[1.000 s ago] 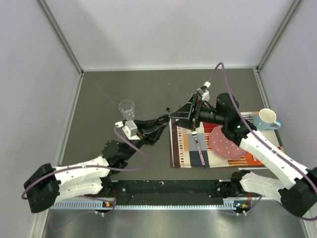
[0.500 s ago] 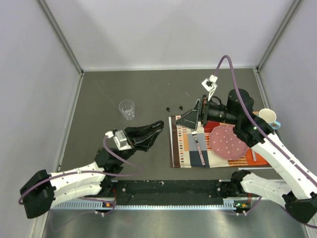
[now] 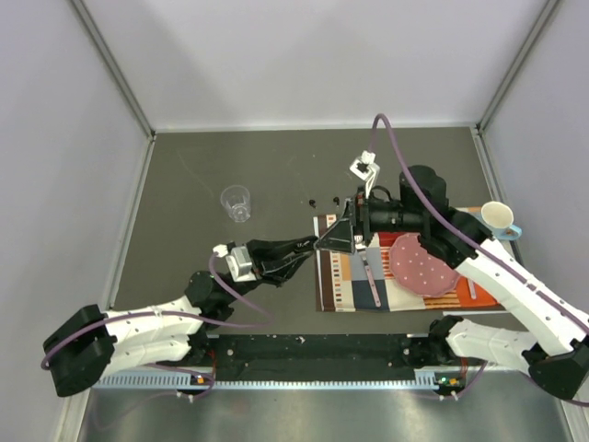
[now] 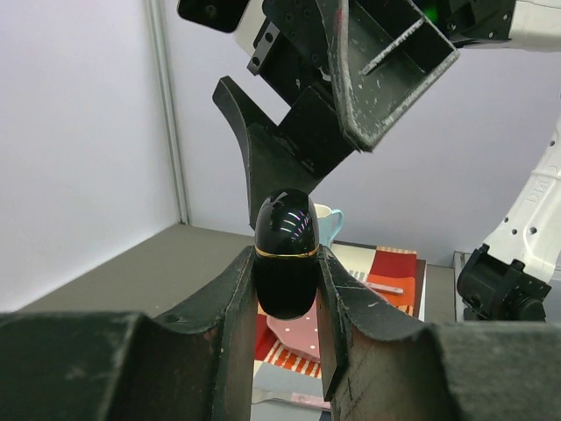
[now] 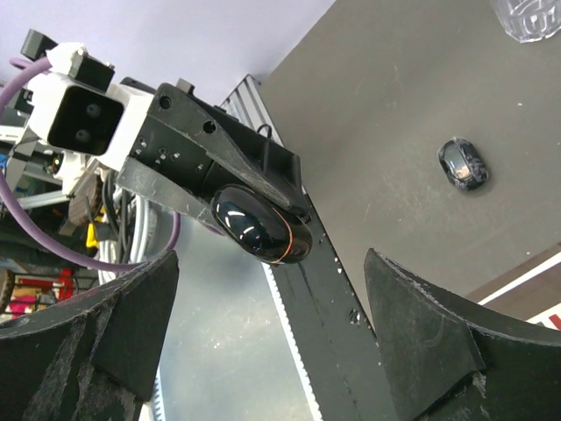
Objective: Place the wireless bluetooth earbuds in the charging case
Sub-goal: Open the charging case.
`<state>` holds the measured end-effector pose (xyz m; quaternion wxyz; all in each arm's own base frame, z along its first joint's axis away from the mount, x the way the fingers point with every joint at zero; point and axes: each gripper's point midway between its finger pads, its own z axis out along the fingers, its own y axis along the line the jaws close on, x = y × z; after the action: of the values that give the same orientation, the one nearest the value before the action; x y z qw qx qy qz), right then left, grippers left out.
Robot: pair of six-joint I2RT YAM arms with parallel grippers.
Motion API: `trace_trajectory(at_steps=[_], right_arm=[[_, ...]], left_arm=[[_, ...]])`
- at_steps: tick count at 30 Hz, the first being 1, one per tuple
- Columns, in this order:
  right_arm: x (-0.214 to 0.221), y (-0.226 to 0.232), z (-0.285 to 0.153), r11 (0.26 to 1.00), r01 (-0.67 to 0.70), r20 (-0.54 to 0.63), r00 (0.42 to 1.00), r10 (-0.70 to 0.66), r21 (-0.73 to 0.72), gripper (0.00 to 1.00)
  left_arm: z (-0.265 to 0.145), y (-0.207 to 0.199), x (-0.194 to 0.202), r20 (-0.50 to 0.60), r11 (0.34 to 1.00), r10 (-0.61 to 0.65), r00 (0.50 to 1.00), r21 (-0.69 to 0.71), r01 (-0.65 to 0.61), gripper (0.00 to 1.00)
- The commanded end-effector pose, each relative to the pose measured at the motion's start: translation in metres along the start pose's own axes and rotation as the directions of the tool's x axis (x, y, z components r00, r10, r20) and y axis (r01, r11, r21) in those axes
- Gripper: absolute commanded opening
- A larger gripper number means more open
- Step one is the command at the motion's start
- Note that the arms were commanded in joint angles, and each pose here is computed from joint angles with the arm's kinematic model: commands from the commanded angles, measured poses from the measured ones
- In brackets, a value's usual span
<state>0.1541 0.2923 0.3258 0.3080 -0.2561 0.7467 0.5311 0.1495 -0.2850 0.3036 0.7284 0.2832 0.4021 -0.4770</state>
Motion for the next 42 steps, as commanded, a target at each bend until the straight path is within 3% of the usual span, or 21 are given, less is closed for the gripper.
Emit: trace_trajectory(at_steps=[1,14,22,36,42], right_arm=[[-0.001,0.019,0.003,0.996,0.074,-0.022,0.997,-0.075,-0.05,0.85],[0.003,0.002,0.014,0.998,0.058,-0.044,0.997,-0.057,0.021,0.84],[-0.018,0.009,0.014,0.998,0.044,0.011,0.999,-0.045,0.036,0.85],[-0.03,0.023,0.019,0.999,-0.024,0.036,0.999,0.025,-0.024,0.86],[-0.022,0.034,0.019,0.992,-0.1,-0.009,0.995,0.1,-0.078,0.85]], left_arm=[[0.012,-0.003,-0.059,0.211,0.999,0.047,0.976,0.016,-0.052,0.0],[0.01,-0.011,-0.07,0.23,0.996,0.056,0.971,0.056,-0.071,0.0],[0.01,-0.025,-0.064,0.187,0.988,0.041,0.981,0.136,-0.067,0.0],[-0.001,-0.02,-0.061,0.168,0.992,0.058,0.984,0.099,-0.075,0.0],[-0.003,-0.01,-0.056,0.139,0.994,0.096,0.986,0.046,-0.103,0.0]])
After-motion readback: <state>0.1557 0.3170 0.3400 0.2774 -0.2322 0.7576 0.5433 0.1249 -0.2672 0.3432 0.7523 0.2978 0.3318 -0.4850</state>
